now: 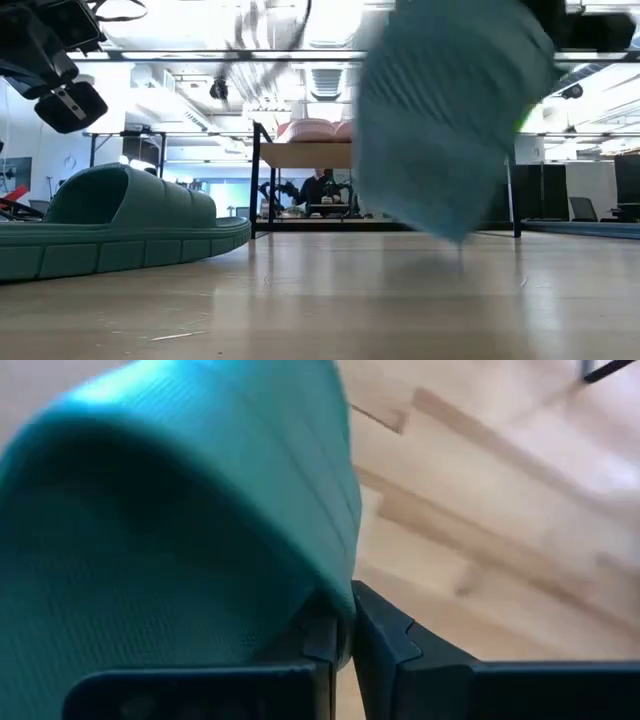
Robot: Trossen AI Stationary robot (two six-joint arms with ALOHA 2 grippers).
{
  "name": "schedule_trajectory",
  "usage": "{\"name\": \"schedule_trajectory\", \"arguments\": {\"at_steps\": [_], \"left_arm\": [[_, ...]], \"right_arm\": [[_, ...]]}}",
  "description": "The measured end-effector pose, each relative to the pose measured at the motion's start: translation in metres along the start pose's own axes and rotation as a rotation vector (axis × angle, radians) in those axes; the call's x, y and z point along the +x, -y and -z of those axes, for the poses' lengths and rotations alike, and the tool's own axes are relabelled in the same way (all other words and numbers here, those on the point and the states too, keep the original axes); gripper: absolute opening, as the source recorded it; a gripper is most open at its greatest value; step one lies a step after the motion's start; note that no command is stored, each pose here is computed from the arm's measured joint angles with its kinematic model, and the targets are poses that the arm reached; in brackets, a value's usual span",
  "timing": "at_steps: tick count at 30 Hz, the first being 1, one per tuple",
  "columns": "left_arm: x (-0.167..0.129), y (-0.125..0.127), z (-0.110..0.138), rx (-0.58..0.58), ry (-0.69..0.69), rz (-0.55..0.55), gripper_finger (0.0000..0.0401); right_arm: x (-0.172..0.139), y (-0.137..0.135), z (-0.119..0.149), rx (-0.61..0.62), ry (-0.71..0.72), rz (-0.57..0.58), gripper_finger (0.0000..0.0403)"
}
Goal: Pick and place slides into the shelf
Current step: Move the right green slipper to the center of the table
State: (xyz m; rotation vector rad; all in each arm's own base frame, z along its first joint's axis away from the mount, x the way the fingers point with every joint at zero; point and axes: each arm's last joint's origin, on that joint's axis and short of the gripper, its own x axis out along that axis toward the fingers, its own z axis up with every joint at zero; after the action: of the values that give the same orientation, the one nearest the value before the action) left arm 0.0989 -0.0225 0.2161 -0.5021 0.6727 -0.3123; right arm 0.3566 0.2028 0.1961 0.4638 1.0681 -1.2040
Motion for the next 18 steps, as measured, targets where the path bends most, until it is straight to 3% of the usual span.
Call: {"name": "schedule_trajectory", "arguments": {"at_steps": [5,9,15,18], "left_arm": [[0.000,-0.001,0.000,-0.001,0.008,-0.018,0.0000],[0.000,-0.001,0.000,-0.002,0.013,-0.029,0.0000],[0.001,-0.001,-0.001,-0.003,0.009,-0.033,0.0000],[0.001,-0.002,-0.001,-0.004,0.011,-0.045,0.0000]], "right_arm": [[0.042,0.012,0.003,-0.184,-0.036,0.180,0.0012],[0.053,0.022,0.003,-0.281,0.070,0.210,0.0012],[0.058,0.046,-0.030,-0.137,0.134,0.237,0.0012],[0.064,0.057,-0.041,-0.223,0.111,0.269,0.0012]]}}
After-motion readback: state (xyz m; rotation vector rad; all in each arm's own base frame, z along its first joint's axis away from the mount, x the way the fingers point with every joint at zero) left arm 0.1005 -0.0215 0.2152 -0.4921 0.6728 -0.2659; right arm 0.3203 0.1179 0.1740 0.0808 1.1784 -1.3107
